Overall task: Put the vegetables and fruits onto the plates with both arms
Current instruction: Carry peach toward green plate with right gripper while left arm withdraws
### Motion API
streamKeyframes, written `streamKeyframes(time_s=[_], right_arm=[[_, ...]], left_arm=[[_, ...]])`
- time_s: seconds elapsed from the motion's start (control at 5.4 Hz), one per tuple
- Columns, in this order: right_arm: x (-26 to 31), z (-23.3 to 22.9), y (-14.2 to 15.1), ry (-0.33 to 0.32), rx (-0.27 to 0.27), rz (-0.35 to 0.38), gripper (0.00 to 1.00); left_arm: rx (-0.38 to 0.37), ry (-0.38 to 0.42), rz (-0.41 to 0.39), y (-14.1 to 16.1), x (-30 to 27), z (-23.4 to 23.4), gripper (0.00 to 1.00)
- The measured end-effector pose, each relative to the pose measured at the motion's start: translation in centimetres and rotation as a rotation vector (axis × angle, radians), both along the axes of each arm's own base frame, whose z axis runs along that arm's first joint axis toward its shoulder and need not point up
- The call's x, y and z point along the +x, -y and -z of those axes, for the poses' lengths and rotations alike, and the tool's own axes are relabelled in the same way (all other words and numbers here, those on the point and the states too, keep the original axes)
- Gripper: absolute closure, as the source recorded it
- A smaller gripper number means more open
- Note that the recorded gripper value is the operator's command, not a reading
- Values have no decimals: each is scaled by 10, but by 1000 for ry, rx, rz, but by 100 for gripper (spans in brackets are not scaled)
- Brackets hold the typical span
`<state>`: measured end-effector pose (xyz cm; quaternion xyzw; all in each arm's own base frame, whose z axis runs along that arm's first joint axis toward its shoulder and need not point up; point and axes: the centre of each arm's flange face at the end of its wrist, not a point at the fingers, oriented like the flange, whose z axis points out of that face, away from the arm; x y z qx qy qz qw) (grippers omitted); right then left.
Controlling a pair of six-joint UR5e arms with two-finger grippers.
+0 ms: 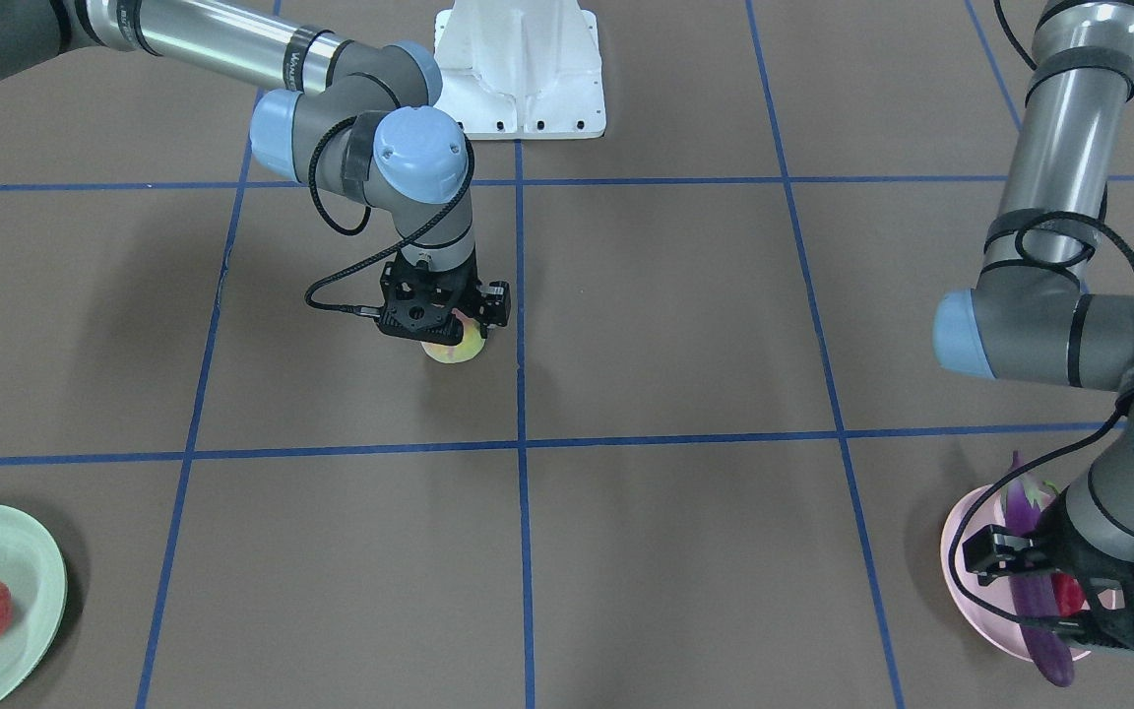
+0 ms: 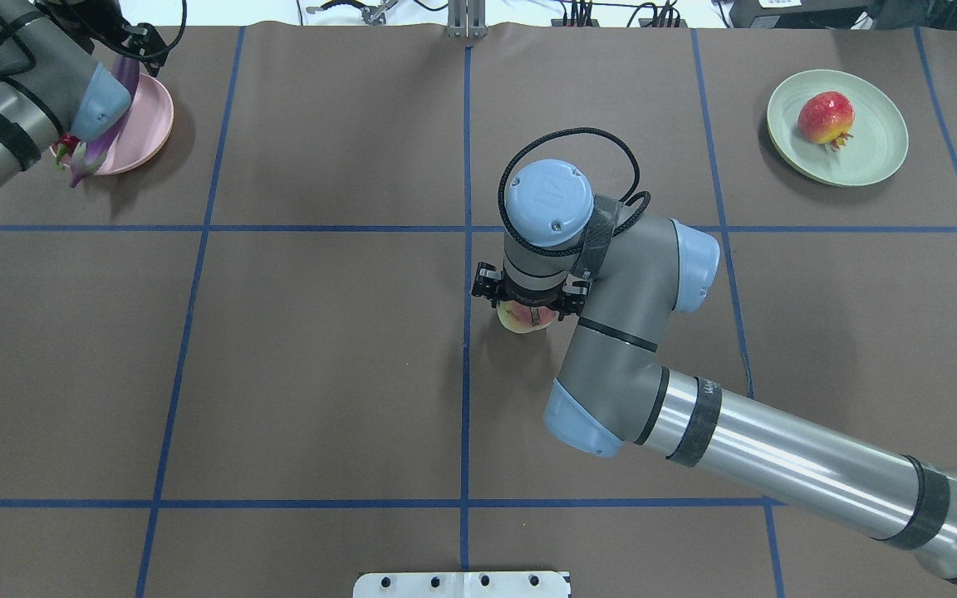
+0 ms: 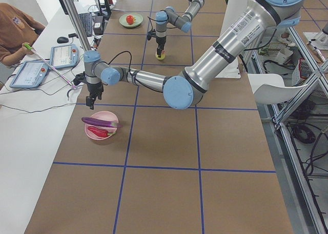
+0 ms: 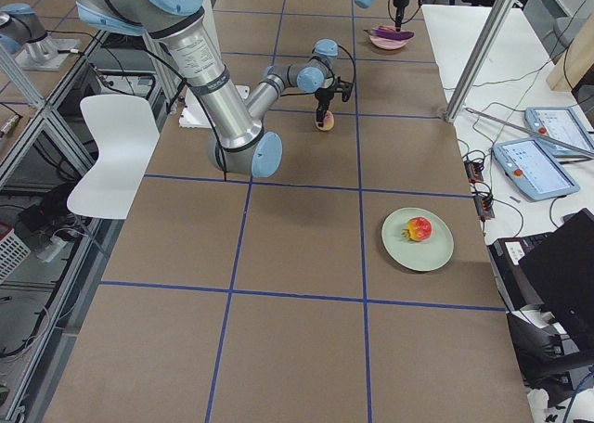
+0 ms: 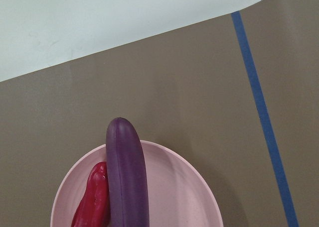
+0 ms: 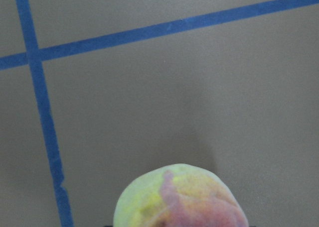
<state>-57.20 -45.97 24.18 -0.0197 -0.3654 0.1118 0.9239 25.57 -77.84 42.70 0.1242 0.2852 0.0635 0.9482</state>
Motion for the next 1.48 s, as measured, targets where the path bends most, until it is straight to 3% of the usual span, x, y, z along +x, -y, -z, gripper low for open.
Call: streamKeyframes(time_s=[0.37, 0.74, 1.11, 1.48], right_arm=[[37, 25, 19, 36, 19, -48, 100], [114, 38, 63, 25, 43, -95, 100], [201, 6, 117, -31, 123, -35, 100], [298, -62, 170, -102, 202, 67, 100]], left_arm=[[-47, -19, 36, -13, 12, 51, 0], [-73, -145, 25, -60, 36, 99, 0], [-41, -200, 13, -126, 7, 83, 0], [-29, -165, 34, -169, -22, 27, 0]])
